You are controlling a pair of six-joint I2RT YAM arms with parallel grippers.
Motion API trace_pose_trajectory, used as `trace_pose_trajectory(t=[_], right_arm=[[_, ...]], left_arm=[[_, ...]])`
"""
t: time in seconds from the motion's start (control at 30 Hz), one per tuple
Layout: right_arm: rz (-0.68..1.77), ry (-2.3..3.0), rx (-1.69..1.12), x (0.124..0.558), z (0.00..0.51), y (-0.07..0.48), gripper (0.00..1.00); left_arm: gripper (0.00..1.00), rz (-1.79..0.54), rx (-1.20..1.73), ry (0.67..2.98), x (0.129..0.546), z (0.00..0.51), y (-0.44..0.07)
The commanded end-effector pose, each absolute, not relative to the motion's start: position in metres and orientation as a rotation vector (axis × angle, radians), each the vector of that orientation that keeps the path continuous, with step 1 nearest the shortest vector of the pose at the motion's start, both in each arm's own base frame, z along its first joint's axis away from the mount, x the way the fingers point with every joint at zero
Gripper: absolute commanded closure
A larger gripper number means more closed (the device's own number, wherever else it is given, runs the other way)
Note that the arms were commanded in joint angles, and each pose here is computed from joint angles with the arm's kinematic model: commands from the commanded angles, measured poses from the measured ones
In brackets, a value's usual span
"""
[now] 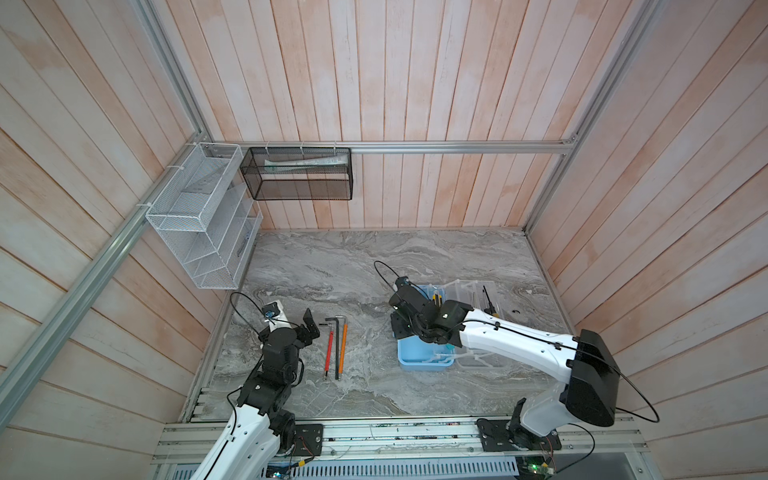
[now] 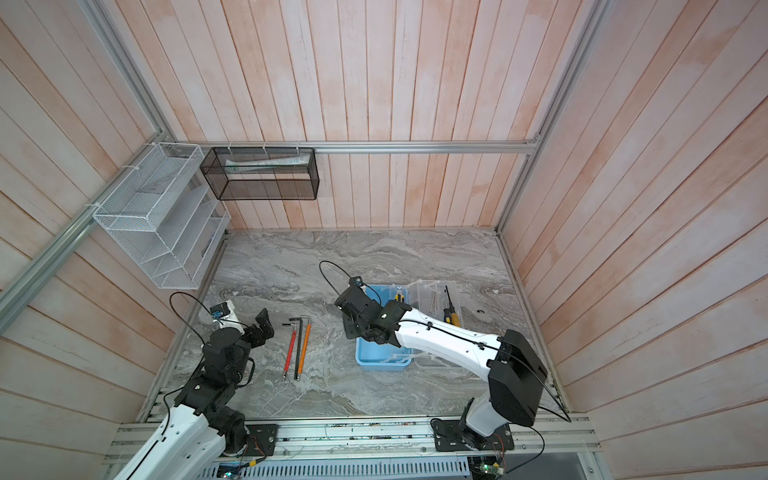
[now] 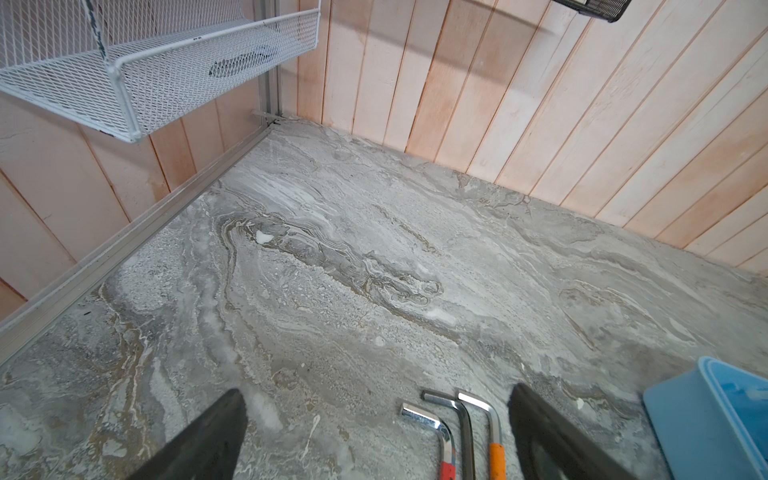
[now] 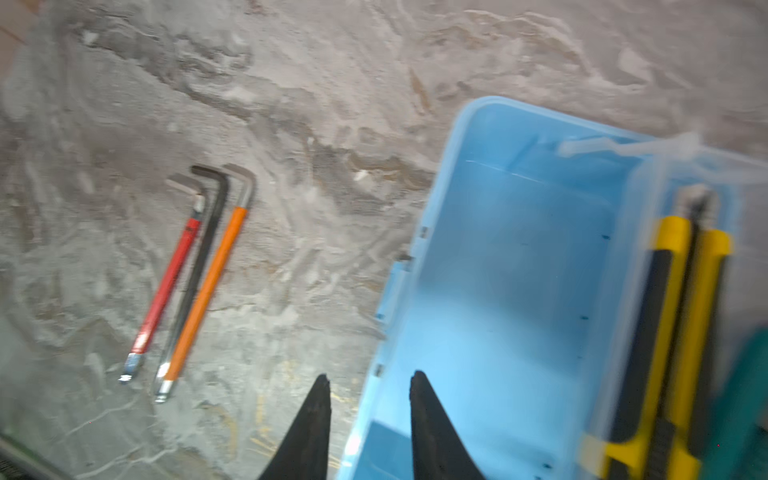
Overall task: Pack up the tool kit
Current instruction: 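Move the open right gripper back over the orange-handled hex key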
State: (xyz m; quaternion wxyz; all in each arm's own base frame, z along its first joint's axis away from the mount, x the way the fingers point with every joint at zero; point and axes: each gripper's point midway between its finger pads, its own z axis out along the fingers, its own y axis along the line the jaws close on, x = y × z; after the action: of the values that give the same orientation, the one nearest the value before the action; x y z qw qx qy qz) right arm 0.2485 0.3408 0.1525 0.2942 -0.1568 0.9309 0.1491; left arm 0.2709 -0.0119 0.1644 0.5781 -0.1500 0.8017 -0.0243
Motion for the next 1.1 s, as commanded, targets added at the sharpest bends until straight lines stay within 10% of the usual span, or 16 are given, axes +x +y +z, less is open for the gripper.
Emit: trace_pose_trajectory(t=[0.0,1.07], right_arm=[[0.477,2.490,-0.457,0.250,0.134,0.388,0.63],[0.309,2.631,-0.644,0.254,0.022,0.484,0.56]], left_arm=[[0.00,-0.062,-0.347,1.864,0.271,0.168,-0.012],[0.00,-0.067,-0.355,1.849,0.269,0.170,-0.011]])
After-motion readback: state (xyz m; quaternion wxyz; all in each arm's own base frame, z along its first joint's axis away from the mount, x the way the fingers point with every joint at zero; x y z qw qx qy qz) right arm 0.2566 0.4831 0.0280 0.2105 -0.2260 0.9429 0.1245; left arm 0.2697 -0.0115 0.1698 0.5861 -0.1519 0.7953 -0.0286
